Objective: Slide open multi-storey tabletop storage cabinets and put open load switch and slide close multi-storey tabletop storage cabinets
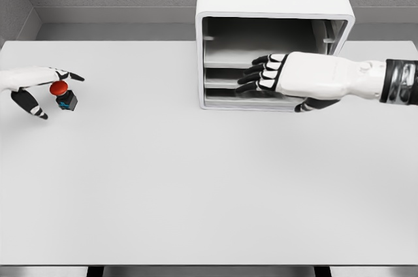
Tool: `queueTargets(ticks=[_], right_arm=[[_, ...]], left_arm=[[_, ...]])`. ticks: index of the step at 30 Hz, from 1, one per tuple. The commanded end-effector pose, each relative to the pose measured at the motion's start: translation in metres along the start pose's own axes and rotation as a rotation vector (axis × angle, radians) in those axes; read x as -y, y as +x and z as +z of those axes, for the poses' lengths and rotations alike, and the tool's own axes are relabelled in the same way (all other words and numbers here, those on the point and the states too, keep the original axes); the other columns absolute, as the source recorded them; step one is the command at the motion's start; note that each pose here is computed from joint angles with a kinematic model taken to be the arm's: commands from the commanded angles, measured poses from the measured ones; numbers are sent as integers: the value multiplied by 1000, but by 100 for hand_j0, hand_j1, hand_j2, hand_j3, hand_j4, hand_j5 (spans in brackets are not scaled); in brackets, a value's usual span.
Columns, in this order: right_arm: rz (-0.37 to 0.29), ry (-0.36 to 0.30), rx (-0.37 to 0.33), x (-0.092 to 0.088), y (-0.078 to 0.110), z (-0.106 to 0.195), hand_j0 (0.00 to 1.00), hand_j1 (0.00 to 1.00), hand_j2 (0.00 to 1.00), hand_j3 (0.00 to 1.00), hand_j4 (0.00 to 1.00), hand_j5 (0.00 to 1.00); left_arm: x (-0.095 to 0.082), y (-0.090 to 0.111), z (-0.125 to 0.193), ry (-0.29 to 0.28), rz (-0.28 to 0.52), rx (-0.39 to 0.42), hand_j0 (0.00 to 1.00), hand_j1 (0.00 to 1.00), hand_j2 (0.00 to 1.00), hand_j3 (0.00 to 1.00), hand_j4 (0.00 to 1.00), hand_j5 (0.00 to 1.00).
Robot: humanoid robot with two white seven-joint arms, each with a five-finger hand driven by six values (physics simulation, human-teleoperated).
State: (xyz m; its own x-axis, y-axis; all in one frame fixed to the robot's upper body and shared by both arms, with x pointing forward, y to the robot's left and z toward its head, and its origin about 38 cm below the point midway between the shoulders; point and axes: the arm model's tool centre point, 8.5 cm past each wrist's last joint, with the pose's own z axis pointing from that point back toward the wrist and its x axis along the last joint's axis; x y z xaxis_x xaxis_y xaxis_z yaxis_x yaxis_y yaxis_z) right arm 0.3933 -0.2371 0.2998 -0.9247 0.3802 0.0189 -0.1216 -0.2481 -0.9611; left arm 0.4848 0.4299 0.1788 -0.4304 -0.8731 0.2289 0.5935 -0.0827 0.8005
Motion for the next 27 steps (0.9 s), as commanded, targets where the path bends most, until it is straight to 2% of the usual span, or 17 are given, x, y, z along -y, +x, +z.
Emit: queueTargets(ticks=[1, 2, 5, 8, 12, 14, 16, 21, 23, 25, 27], right_arm=[[-57, -8, -54, -2, -7, -6, 100, 100, 100, 100, 100, 100], [-69, -12, -75, 1, -9, -6, 100, 100, 100, 100, 100, 100], [-95, -15, -124, 6, -17, -13, 100, 100, 100, 100, 100, 100], [-126, -25, -170, 8, -30, -14, 100, 100, 100, 100, 100, 100], [-139, 40, -136, -11, -25, -38, 100, 100, 100, 100, 100, 100], [-135, 38, -128, -9, -25, -41, 100, 100, 100, 100, 100, 100], [-139, 49, -119, -12, -21, -45, 100, 100, 100, 100, 100, 100], [-107, 48, -88, -10, -9, -44, 100, 100, 100, 100, 100, 100], [-96, 34, -100, -3, -12, -37, 100, 100, 100, 100, 100, 100], [-85, 39, -84, -4, -9, -32, 100, 100, 100, 100, 100, 100], [-118, 14, -127, 2, -16, -27, 100, 100, 100, 100, 100, 100]], left_arm=[[-2, -1, 0, 11, 7, -3, 92, 92, 92, 92, 92, 92], [-3, -1, 1, 11, 6, -3, 92, 92, 92, 92, 92, 92], [-5, -1, 3, 14, -1, -4, 83, 83, 83, 83, 83, 83], [-6, 3, 0, 17, -5, 7, 81, 81, 81, 81, 81, 81], [-6, 4, -1, 16, -7, 11, 77, 77, 77, 77, 77, 77], [-6, 4, -1, 15, -8, 9, 75, 75, 75, 75, 75, 75], [-9, 10, -3, 18, -21, 25, 66, 66, 66, 66, 66, 66], [-8, 12, -4, 15, -25, 32, 65, 65, 65, 65, 65, 65], [-8, 11, -4, 15, -25, 30, 57, 57, 57, 57, 57, 57], [-8, 10, -2, 15, -25, 27, 49, 49, 49, 49, 49, 49], [-8, 10, -2, 15, -25, 26, 41, 41, 41, 41, 41, 41]])
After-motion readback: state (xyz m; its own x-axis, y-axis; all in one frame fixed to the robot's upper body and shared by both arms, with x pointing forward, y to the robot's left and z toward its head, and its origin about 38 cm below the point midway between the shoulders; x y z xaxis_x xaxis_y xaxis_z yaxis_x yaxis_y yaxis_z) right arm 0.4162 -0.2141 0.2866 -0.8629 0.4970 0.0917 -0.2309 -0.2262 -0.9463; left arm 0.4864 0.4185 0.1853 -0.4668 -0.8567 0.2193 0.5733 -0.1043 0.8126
